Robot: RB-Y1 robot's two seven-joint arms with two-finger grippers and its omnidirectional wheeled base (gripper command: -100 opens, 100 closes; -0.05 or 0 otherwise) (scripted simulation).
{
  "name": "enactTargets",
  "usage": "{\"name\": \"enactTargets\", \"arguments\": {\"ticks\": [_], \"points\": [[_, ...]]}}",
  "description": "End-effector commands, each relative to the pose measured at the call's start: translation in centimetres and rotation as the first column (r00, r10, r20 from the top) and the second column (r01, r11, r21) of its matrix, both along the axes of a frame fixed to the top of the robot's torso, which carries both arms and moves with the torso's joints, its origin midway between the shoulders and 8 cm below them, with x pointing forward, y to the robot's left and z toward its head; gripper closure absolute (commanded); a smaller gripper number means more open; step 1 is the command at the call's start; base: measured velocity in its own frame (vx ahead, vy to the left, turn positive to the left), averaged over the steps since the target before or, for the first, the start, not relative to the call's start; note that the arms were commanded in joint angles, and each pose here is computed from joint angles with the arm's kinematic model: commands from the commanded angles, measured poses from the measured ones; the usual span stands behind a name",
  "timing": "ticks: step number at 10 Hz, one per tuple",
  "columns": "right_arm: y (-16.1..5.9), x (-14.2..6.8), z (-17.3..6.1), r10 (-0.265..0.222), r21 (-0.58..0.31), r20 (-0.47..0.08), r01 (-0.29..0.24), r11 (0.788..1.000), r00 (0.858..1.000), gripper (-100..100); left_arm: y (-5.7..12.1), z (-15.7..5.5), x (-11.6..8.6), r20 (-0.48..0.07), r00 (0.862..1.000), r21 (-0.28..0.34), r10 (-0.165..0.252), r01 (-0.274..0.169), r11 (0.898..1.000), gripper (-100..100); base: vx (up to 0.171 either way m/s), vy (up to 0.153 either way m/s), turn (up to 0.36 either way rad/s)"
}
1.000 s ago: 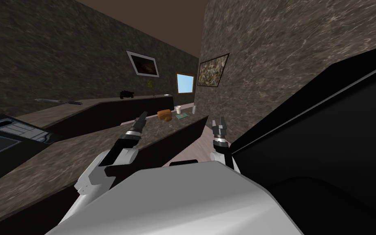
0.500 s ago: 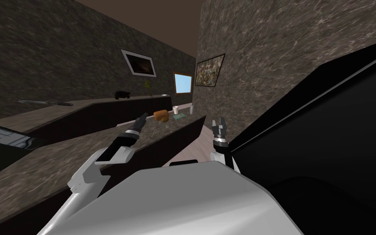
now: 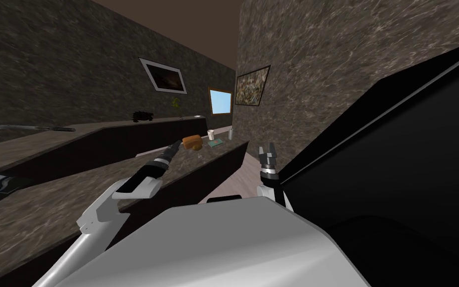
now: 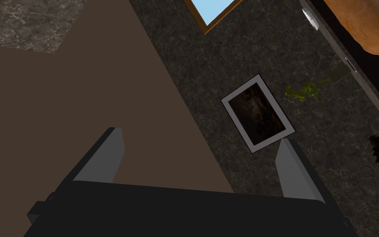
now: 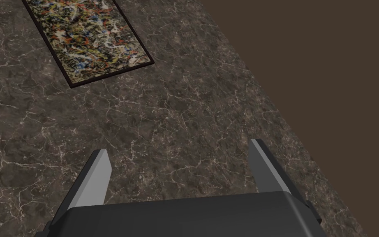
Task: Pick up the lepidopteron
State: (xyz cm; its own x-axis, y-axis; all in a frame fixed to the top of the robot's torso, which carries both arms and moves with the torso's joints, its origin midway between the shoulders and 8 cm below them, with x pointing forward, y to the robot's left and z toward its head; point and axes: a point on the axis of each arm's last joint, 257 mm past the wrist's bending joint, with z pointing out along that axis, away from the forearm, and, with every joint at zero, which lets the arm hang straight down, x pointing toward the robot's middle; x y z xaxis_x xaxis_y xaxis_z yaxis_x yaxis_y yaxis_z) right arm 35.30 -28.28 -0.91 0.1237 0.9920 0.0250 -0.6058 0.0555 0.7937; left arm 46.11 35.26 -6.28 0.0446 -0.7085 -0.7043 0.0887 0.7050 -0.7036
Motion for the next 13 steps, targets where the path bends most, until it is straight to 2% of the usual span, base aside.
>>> {"name": "enactTargets", "arguments": {"ticks": [1,2,3,4,5,6,7,8,9,10,11,12,13], "points": [[0.0,0.0,0.0,0.0,0.0,0.0,0.0,1.0,1.0,0,1.3,-1.3,0.5,-0.061,0.998,0.026,0.019,-0.017,1.0,-100,0.038,-0.074,-0.075],[0.0,0.0,0.0,0.0,0.0,0.0,0.0,1.0,1.0,0,1.5,-1.7,0.5,-0.075,0.997,0.026,0.026,-0.024,0.999,-100,0.043,-0.065,-0.045],[0.0,0.0,0.0,0.0,0.0,0.0,0.0,1.0,1.0,0,2.5,-2.8,0.7,-0.124,0.991,0.049,0.041,-0.035,0.998,-100,0.047,-0.07,-0.111],[0.0,0.0,0.0,0.0,0.0,0.0,0.0,1.0,1.0,0,2.7,-3.2,0.7,-0.139,0.989,0.05,0.049,-0.043,0.998,-100,0.033,-0.056,-0.044],[0.0,0.0,0.0,0.0,0.0,0.0,0.0,1.0,1.0,0,3.7,-4.5,0.7,-0.191,0.979,0.073,0.067,-0.054,0.996,-100,0.045,-0.07,-0.084],[0.0,0.0,0.0,0.0,0.0,0.0,0.0,1.0,1.0,0,3.9,-4.9,0.7,-0.205,0.976,0.074,0.074,-0.06,0.995,-100,0.045,-0.054,-0.043],[0.0,0.0,0.0,0.0,0.0,0.0,0.0,1.0,1.0,0,4.9,-6.0,0.6,-0.251,0.964,0.096,0.089,-0.067,0.993,-100,0.053,-0.058,-0.094],[0.0,0.0,0.0,0.0,0.0,0.0,0.0,1.0,1.0,0,5.2,-6.6,0.5,-0.271,0.957,0.099,0.1,-0.076,0.992,-100,0.05,-0.052,-0.071],[0.0,0.0,0.0,0.0,0.0,0.0,0.0,1.0,1.0,0,6.3,-7.9,0.3,-0.322,0.939,0.122,0.119,-0.084,0.989,-100,0.061,-0.06,-0.131],[0.0,0.0,0.0,0.0,0.0,0.0,0.0,1.0,1.0,0,6.5,-8.3,0.2,-0.337,0.933,0.124,0.128,-0.091,0.988,-100,0.047,-0.044,-0.035],[0.0,0.0,0.0,0.0,0.0,0.0,0.0,1.0,1.0,0,7.7,-9.7,-0.2,-0.386,0.911,0.147,0.147,-0.097,0.984,-100,0.062,-0.073,-0.096],[0.0,0.0,0.0,0.0,0.0,0.0,0.0,1.0,1.0,0,7.9,-10.1,-0.4,-0.401,0.903,0.149,0.156,-0.103,0.983,-100,0.043,-0.058,-0.047],[0.0,0.0,0.0,0.0,0.0,0.0,0.0,1.0,1.0,0,9.1,-11.6,-0.9,-0.453,0.874,0.173,0.178,-0.11,0.979,-100,0.051,-0.058,-0.091]]}}
